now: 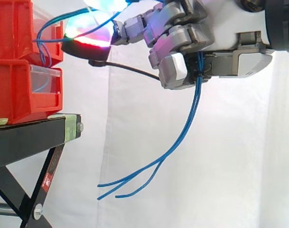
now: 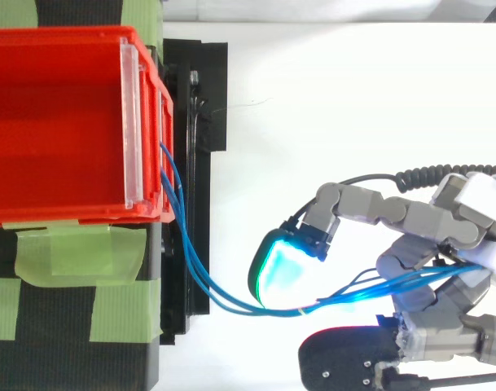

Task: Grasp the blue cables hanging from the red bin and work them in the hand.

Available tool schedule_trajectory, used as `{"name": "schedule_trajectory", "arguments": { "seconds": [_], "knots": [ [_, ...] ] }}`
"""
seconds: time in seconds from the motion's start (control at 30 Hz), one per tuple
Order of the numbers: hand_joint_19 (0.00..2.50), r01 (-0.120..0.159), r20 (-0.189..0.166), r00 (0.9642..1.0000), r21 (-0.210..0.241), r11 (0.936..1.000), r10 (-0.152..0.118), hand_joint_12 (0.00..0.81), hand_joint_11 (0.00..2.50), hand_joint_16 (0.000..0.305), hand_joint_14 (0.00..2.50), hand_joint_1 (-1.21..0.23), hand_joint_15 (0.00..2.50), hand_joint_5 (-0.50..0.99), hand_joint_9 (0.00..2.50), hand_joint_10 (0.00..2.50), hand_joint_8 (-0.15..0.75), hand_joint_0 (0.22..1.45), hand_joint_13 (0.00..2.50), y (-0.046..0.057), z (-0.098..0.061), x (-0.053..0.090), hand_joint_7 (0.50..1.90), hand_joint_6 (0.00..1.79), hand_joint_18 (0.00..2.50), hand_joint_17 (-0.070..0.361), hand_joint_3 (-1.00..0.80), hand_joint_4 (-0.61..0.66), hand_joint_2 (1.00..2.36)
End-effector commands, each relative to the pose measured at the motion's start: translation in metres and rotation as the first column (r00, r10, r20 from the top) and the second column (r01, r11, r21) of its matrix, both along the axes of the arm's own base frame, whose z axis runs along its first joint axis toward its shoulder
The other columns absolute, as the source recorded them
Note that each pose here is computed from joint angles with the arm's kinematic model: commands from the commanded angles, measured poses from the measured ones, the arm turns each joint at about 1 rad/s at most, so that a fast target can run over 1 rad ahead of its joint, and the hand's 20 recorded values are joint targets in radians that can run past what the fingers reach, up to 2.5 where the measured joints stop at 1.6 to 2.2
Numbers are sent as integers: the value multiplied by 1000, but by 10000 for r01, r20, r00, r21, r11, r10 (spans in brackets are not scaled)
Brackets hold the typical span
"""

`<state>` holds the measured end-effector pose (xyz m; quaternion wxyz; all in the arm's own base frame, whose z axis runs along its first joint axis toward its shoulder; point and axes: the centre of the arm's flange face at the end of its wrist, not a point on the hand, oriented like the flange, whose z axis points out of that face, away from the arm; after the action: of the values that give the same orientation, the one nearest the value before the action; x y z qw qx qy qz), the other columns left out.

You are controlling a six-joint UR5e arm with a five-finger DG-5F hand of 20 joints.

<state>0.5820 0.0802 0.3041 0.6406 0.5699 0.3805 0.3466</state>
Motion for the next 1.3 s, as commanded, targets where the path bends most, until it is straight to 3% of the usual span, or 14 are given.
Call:
{"name": "schedule_trajectory", "arguments": {
  "seconds": [0.0, 0.2, 0.23, 0.33, 0.43, 0.77, 1.27],
  "knots": [
    [766, 0, -11, 10000, -13, 10000, 0, 706, 2500, 210, 2500, -629, 2148, 367, 1706, 2500, 580, 875, 2097, 0, 0, 0, 1435, 159, 2500, 158, -581, 274, 1017],
    [766, 1, -5, 10000, -19, 10000, -1, 706, 2500, 210, 2500, -640, 2148, 393, 1706, 2500, 580, 893, 2097, 0, 0, 0, 1438, 137, 2500, 158, -514, 266, 1021],
    [766, 1, -19, 10000, -27, 10000, -1, 706, 2500, 210, 2500, -649, 2148, 429, 1706, 2500, 580, 898, 2097, 0, 0, 0, 1477, 0, 2500, 158, -414, 262, 1023],
    [766, 1, -19, 10000, -27, 10000, -1, 706, 2500, 210, 2500, -656, 2148, 406, 1706, 2500, 580, 920, 2097, 0, 0, 0, 1340, 11, 2500, 158, -292, 277, 1025],
    [766, 1, -5, 10000, -19, 10000, -1, 706, 2500, 210, 2500, -656, 2148, 399, 1706, 2500, 580, 940, 2097, 0, 0, 0, 1303, 13, 2500, 158, -266, 286, 1026],
    [766, 1, -19, 10000, -27, 10000, -1, 706, 2500, 210, 2500, -641, 2148, 370, 1706, 2500, 580, 1053, 2097, 0, 0, 0, 1273, 13, 2500, 158, -104, 238, 1026],
    [766, 1, -19, 10000, -27, 10000, -1, 706, 2500, 210, 2500, -642, 2148, 381, 1706, 2500, 580, 1204, 2097, 0, 0, 0, 1291, 11, 2500, 158, 320, 211, 1014]
  ]
}}
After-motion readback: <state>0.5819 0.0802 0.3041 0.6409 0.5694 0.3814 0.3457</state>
